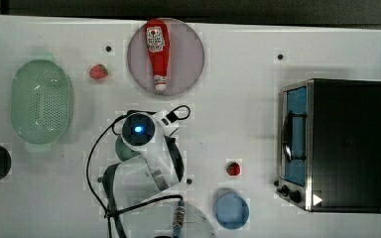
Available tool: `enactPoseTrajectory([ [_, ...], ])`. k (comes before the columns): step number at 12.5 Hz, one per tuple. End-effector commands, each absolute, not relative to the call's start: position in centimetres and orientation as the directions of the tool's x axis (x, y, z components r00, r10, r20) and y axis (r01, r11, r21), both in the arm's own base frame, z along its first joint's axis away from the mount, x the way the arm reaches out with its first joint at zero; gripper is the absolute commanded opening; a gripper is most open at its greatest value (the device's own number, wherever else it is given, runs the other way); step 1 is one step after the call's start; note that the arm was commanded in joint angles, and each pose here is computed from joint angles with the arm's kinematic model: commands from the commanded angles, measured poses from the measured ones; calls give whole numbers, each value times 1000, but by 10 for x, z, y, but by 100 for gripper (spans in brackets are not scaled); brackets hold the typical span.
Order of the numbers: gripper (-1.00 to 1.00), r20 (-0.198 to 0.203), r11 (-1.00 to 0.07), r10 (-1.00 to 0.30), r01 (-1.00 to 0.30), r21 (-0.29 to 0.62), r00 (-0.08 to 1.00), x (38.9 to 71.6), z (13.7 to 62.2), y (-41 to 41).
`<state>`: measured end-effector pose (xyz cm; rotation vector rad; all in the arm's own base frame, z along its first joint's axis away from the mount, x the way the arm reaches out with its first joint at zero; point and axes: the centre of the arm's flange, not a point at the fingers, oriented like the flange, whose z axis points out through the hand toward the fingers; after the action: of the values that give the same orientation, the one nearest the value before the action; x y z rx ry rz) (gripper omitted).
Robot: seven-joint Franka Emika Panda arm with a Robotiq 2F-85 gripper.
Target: Drag mug left to right.
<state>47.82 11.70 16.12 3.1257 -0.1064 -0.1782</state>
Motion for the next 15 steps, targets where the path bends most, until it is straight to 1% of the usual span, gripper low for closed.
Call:
enactPoseTrajectory([
  [1,-65,-148,-999,-1,4,32,989,482,170,78],
  [3,-65,-175,-999,1,8,38,985,484,171,57],
  [6,-65,-176,-999,21,26,27,984,487,173,29],
  [10,-65,-192,-999,-26,-21,29,981,486,170,-13],
  [12,-65,-191,-1000,8,12,19,982,486,170,-33],
  [13,-65,-186,-1000,13,17,18,982,488,172,-43],
  [15,-65,-191,-1000,2,6,20,982,486,171,-65],
])
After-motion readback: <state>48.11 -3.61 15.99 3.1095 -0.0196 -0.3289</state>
